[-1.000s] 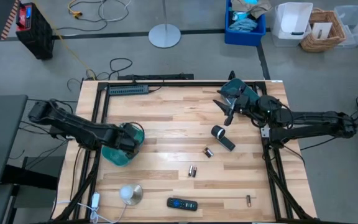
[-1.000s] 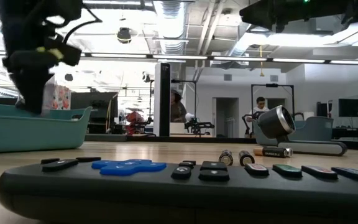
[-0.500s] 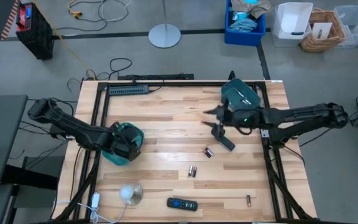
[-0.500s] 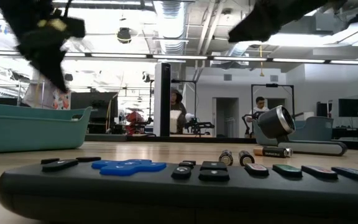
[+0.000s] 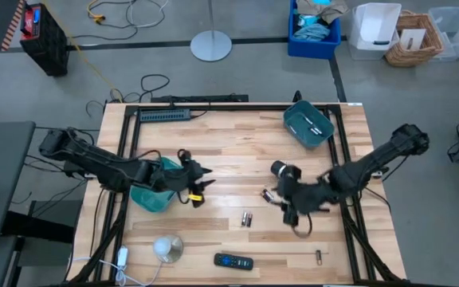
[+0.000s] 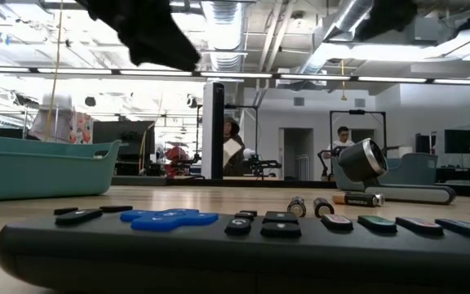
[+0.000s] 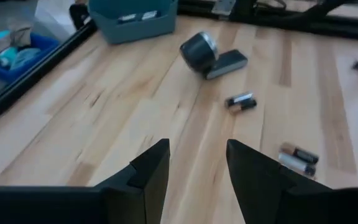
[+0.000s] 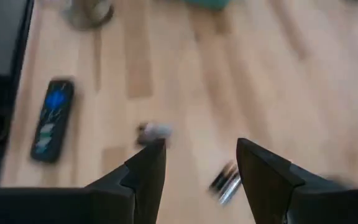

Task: Sort batteries
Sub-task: Put the black battery into the green bin

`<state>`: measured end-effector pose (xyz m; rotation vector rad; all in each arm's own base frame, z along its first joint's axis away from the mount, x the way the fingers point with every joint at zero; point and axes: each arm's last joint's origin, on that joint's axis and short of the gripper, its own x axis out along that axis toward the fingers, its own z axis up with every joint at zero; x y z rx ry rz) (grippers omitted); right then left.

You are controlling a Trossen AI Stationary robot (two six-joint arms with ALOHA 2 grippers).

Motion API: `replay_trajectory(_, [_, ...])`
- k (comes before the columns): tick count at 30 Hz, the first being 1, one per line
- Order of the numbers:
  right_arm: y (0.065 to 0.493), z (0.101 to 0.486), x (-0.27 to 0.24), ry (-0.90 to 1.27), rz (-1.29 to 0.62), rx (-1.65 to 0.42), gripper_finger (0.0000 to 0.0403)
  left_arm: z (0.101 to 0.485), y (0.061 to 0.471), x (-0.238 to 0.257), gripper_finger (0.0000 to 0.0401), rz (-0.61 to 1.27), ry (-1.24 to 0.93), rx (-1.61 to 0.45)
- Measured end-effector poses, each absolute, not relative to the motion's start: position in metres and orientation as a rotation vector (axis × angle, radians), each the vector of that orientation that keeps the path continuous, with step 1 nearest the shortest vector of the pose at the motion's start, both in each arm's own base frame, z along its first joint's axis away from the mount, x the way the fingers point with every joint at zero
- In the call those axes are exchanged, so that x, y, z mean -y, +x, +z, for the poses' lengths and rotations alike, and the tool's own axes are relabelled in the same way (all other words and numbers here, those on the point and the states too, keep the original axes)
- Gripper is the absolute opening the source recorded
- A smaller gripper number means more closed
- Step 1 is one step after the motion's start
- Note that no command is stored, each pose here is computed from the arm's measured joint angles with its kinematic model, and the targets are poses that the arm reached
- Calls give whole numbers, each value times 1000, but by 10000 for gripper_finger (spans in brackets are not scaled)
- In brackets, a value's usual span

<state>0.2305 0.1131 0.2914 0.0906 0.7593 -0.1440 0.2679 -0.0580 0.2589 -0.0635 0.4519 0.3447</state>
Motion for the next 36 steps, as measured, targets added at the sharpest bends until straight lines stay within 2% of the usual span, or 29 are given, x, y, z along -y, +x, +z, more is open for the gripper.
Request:
replay_trajectory(8, [211, 262, -171, 227, -263, -995, 214, 234, 300, 54, 155, 291, -84, -487])
replay_trajectory(18, [173, 226, -220, 505, -548, -1144, 214, 234, 320, 56, 155, 262, 53, -514])
replay_trajectory(24, [155, 197, -246, 622, -699, -1257, 214, 260, 308, 54, 155, 243, 107, -458])
replay_trajectory(30, [141, 188, -262, 726, -803, -1297, 214, 284, 286, 48, 155, 265, 122, -432])
replay_trajectory(36, [143, 172, -274, 767, -808, -1326, 214, 297, 272, 44, 155, 317, 138, -418])
